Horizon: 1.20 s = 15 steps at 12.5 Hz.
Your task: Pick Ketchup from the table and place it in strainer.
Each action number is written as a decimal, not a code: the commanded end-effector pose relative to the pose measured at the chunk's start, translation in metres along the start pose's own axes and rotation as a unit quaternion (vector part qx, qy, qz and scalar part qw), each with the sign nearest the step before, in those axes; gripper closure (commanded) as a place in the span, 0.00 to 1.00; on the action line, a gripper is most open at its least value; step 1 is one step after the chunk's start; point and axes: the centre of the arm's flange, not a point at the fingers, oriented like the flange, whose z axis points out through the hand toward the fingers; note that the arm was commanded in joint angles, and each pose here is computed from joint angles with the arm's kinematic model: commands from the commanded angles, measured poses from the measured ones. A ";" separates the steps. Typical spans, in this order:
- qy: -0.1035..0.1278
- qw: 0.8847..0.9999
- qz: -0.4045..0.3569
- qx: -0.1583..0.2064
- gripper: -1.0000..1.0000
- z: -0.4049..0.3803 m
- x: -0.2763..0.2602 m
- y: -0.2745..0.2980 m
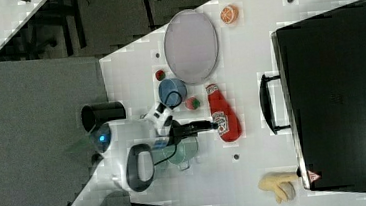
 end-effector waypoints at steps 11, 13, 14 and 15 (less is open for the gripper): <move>0.054 0.998 -0.041 -0.006 0.39 0.071 0.018 0.003; 0.068 0.997 -0.042 -0.010 0.40 0.059 0.026 0.004; 0.079 0.996 -0.042 -0.013 0.40 0.046 0.030 0.004; 0.089 0.995 -0.042 -0.017 0.40 0.030 0.033 0.005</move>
